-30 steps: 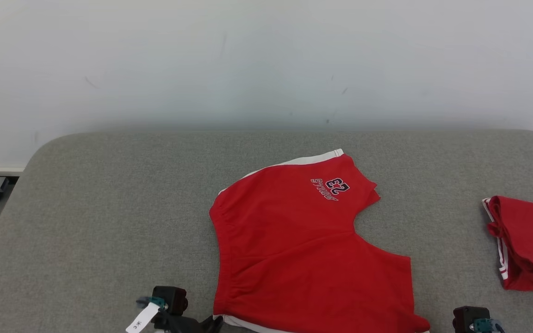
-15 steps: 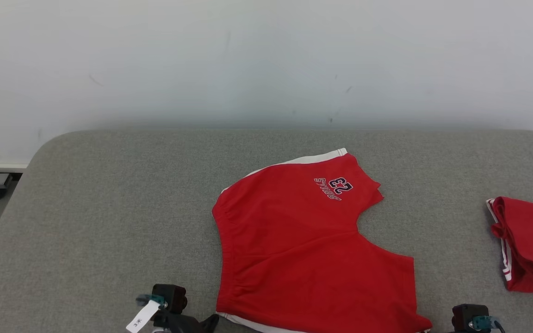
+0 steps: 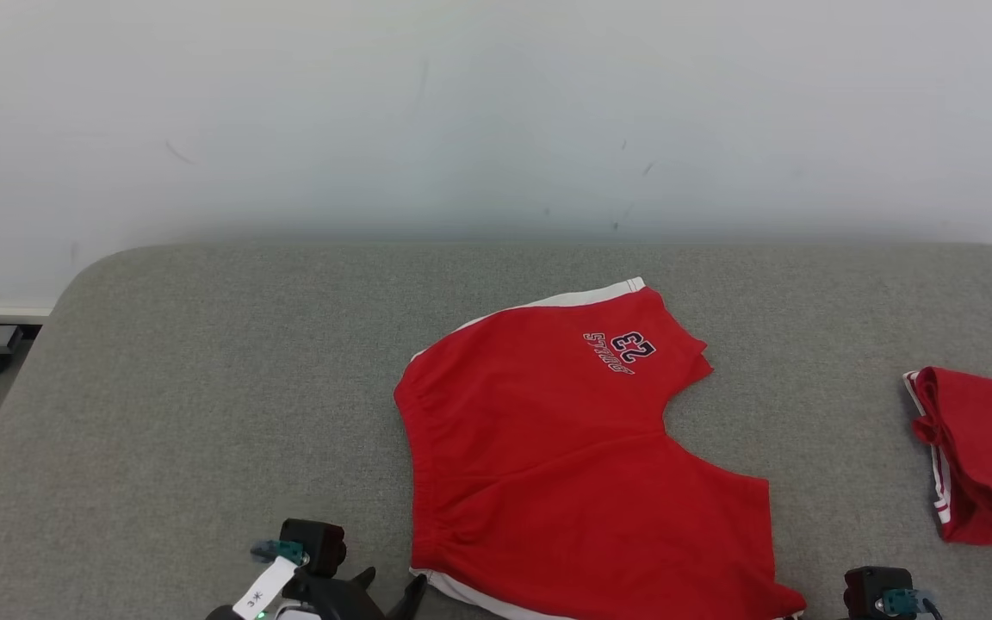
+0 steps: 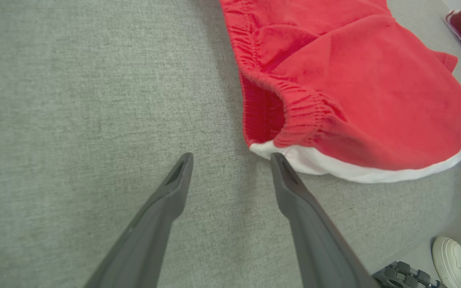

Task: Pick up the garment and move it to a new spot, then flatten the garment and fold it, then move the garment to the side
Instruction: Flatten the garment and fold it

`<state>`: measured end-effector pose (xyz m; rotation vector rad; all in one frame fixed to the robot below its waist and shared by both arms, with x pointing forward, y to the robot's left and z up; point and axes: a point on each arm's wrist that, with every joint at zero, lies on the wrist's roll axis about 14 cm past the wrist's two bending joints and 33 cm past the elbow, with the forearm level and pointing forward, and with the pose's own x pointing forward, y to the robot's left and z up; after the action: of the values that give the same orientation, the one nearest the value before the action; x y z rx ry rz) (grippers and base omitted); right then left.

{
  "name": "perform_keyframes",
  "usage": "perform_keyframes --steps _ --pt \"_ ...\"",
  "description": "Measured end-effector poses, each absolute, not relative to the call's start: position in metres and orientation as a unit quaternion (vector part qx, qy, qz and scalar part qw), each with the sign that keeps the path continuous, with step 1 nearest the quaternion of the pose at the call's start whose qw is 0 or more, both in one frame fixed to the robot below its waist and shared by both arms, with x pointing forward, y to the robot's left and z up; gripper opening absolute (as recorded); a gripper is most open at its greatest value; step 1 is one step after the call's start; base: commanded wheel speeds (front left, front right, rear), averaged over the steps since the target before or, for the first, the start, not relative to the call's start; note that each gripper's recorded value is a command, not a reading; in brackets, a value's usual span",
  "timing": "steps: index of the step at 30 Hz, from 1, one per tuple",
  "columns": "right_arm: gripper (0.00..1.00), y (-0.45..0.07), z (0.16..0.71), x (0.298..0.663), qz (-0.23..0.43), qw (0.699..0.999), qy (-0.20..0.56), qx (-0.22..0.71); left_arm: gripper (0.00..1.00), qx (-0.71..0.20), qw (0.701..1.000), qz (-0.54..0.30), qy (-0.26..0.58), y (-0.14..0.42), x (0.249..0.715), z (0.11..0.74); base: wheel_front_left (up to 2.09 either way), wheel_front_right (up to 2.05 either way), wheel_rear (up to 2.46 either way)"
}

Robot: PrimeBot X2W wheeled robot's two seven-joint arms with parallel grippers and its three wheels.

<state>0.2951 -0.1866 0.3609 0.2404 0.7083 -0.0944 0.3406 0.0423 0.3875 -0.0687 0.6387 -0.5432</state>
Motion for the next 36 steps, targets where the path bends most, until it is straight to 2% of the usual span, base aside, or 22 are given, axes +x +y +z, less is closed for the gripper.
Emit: perform_keyframes --steps 7,8,9,10,11,13,14,15,16,17,27,32,36 --pt "0.00 -0.186 0.361 0.295 -0.045 0.930 0.345 0.118 1.00 -0.028 0.911 -0.280 0.302 0.033 0.338 0.389 0.00 0.00 0.00" --pt "0.00 -0.187 0.361 0.295 -0.046 0.930 0.345 0.118 0.93 -0.028 0.909 -0.285 0.302 0.031 0.338 0.390 0.00 0.00 0.00" --pt "0.00 -0.187 0.361 0.295 -0.046 0.930 0.345 0.118 0.67 -0.027 0.909 -0.287 0.302 0.030 0.337 0.390 0.00 0.00 0.00" --pt "0.00 -0.187 0.361 0.295 -0.046 0.930 0.345 0.118 0.48 -0.028 0.909 -0.288 0.299 0.029 0.337 0.390 0.00 0.00 0.00" --pt "0.00 -0.187 0.361 0.295 -0.047 0.930 0.345 0.118 0.37 -0.027 0.909 -0.290 0.299 0.028 0.337 0.390 0.00 0.00 0.00" --pt "0.00 -0.187 0.361 0.295 -0.047 0.930 0.345 0.118 0.27 -0.025 0.908 -0.291 0.300 0.028 0.337 0.390 0.00 0.00 0.00" --pt "0.00 -0.188 0.361 0.294 -0.047 0.930 0.345 0.118 0.13 -0.024 0.908 -0.292 0.300 0.028 0.336 0.389 0.00 0.00 0.00" --pt "0.00 -0.188 0.361 0.294 -0.047 0.930 0.345 0.118 0.06 -0.024 0.907 -0.293 0.301 0.027 0.336 0.389 0.00 0.00 0.00" --pt "0.00 -0.188 0.361 0.294 -0.047 0.930 0.345 0.119 0.06 -0.024 0.907 -0.293 0.301 0.027 0.336 0.389 0.00 0.00 0.00" --pt "0.00 -0.188 0.361 0.294 -0.047 0.930 0.345 0.119 0.00 -0.024 0.907 -0.294 0.300 0.027 0.336 0.389 0.00 0.00 0.00" --pt "0.00 -0.187 0.363 0.297 -0.045 0.930 0.340 0.129 0.00 -0.024 0.908 -0.297 0.294 0.028 0.336 0.391 0.00 0.00 0.00" --pt "0.00 -0.188 0.383 0.309 -0.045 0.937 0.297 0.180 0.00 -0.026 0.911 -0.295 0.287 0.032 0.338 0.395 0.00 0.00 0.00" --pt "0.00 -0.200 0.411 0.321 -0.044 0.951 0.245 0.186 0.00 -0.042 0.916 -0.292 0.272 0.034 0.342 0.404 0.00 0.00 0.00"
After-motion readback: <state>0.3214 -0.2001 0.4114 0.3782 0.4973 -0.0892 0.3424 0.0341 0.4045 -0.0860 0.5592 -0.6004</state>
